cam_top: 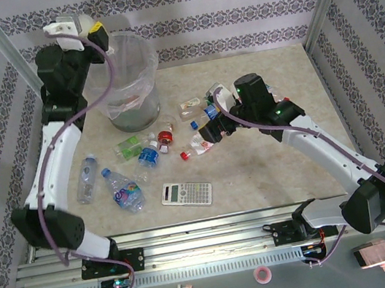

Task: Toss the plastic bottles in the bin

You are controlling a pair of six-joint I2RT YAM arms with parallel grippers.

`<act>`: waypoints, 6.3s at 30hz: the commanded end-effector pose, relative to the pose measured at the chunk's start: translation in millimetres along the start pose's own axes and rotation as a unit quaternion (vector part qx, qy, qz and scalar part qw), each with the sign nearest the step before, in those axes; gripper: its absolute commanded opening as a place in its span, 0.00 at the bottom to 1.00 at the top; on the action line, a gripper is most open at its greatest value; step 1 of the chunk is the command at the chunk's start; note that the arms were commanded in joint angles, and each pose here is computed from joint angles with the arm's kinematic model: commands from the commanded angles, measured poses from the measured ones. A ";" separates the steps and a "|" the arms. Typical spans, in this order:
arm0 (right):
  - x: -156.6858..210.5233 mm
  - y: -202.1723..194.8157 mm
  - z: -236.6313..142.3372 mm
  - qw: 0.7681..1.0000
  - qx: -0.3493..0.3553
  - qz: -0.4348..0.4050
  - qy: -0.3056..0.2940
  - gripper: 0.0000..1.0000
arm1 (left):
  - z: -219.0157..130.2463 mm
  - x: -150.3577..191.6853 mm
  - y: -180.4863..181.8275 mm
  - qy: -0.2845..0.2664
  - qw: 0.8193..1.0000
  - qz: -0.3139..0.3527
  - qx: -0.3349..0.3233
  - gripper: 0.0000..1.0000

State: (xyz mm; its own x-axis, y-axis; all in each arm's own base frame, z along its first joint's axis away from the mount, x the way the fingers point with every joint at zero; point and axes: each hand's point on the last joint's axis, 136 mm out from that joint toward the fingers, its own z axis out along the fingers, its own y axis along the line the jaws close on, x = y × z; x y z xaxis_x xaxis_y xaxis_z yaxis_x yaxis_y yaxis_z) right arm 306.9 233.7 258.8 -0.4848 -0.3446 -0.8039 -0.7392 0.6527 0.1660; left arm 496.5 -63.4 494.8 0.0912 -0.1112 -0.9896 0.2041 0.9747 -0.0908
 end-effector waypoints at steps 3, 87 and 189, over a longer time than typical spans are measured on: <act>3.9 4.8 -10.3 1.000 -0.008 -0.005 0.003 0.98 | 10.0 13.7 -2.7 0.094 0.989 -0.113 0.022 1.00; 4.3 16.4 -23.0 0.999 -0.030 0.000 -0.022 0.98 | -256.6 320.4 42.7 0.524 0.735 -0.321 -0.287 0.96; 9.2 24.0 -16.0 0.999 -0.043 -0.001 -0.007 0.98 | -215.6 322.7 75.5 0.517 0.761 -0.323 -0.223 0.09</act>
State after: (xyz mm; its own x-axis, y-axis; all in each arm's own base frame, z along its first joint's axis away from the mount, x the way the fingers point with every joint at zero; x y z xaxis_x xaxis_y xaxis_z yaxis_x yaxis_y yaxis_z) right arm 275.5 231.7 257.7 -0.4946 -0.3349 -0.8020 -0.7714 0.5942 0.2276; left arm 330.3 14.9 115.9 -0.7558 -0.6190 -0.2137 -0.5265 0.7684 -0.3638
